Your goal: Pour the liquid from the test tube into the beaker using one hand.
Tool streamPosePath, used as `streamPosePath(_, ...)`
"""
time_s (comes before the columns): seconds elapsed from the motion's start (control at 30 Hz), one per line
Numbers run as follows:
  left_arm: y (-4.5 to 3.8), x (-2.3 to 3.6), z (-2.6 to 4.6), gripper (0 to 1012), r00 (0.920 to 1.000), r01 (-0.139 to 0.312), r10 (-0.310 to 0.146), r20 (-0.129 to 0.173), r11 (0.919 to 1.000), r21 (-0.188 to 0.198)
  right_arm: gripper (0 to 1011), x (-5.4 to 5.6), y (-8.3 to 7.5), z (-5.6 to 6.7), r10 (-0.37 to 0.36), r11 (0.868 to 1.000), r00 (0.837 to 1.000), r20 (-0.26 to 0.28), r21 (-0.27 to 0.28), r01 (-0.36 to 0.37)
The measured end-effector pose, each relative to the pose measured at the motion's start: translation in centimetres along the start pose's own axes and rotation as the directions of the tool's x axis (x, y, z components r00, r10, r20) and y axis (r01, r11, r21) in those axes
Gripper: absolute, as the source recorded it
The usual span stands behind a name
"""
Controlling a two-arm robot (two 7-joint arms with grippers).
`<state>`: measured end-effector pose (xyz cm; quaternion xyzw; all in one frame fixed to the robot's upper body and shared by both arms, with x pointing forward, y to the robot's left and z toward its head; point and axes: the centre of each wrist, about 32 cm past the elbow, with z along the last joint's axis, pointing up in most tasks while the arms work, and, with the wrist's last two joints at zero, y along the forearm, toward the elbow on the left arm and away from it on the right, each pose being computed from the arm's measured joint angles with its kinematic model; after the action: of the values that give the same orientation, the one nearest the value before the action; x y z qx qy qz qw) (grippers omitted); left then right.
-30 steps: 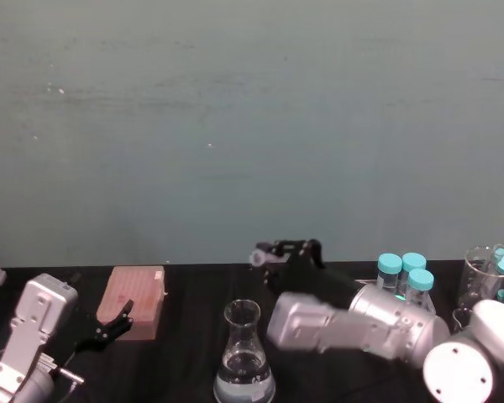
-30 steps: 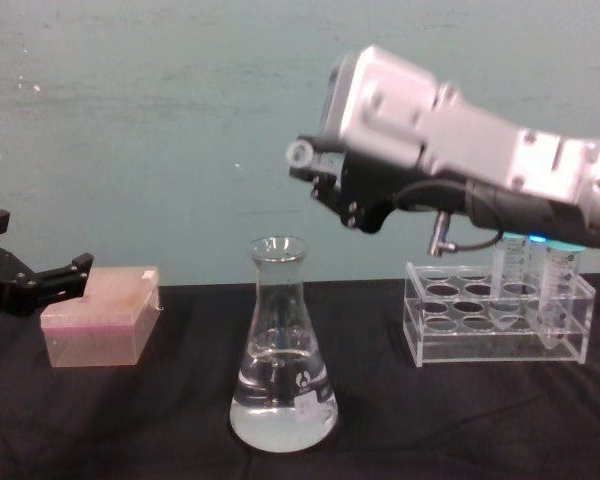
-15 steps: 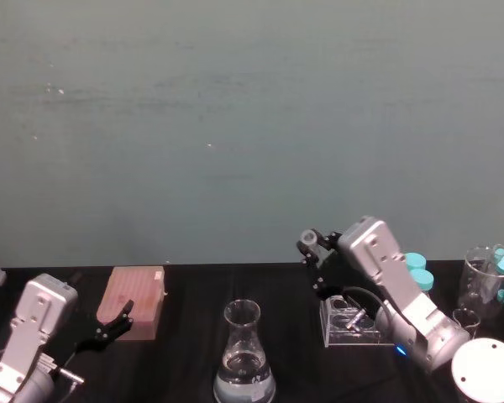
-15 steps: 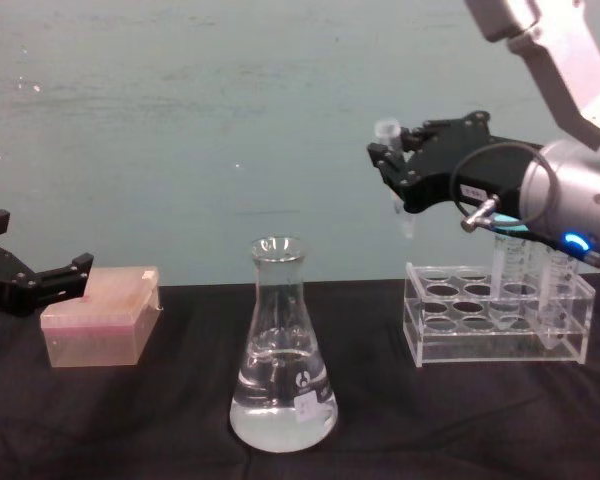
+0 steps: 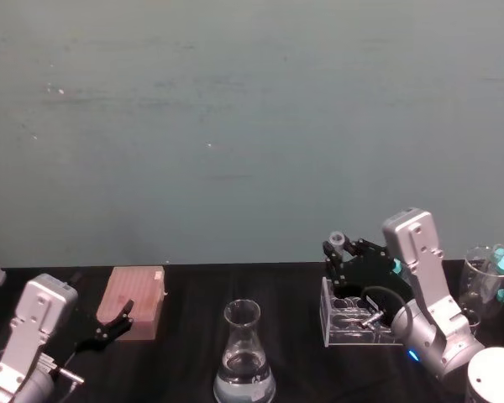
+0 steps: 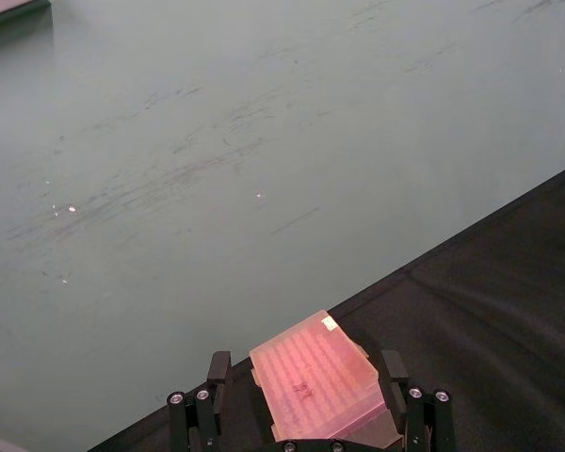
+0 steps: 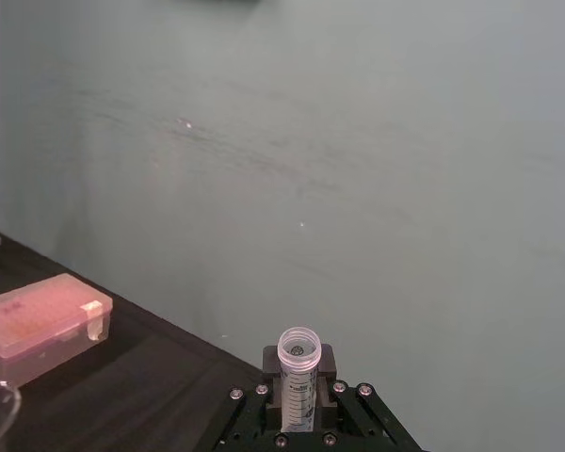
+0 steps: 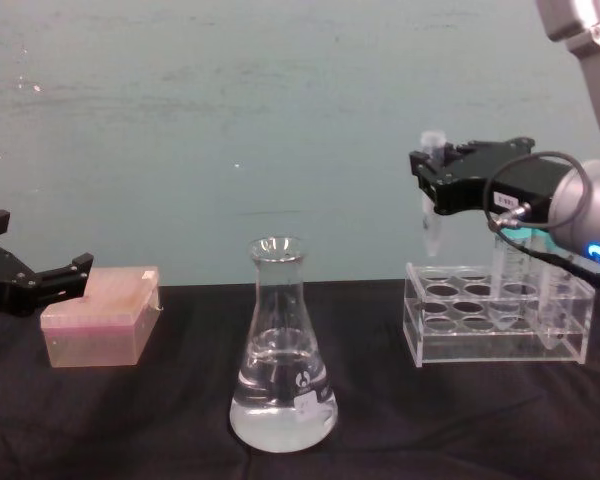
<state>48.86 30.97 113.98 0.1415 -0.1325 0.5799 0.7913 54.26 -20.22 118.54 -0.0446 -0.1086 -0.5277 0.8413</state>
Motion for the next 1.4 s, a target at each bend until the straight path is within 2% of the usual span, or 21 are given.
streamPosePath(0.27,0.0,0.0,0.0,1000,1.0,0.0,0.0,0.0,1.0,0.0,204,0.3,-0.1,-0.4,-0.04,0.999,0.997,-0.069,-0.032,0.038)
streamPosePath(0.57,0.0,0.0,0.0,1000,1.0,0.0,0.0,0.0,1.0,0.0,204,0.5,0.1,-0.8,-0.056,0.996,0.995,-0.085,-0.072,0.05)
streamPosePath(1.03,0.0,0.0,0.0,1000,1.0,0.0,0.0,0.0,1.0,0.0,204,0.8,0.4,-1.3,-0.044,0.997,0.99,-0.131,-0.074,0.035)
streamPosePath(1.4,0.0,0.0,0.0,1000,1.0,0.0,0.0,0.0,1.0,0.0,204,0.7,0.7,-1.5,-0.041,0.994,0.988,-0.15,-0.107,0.025)
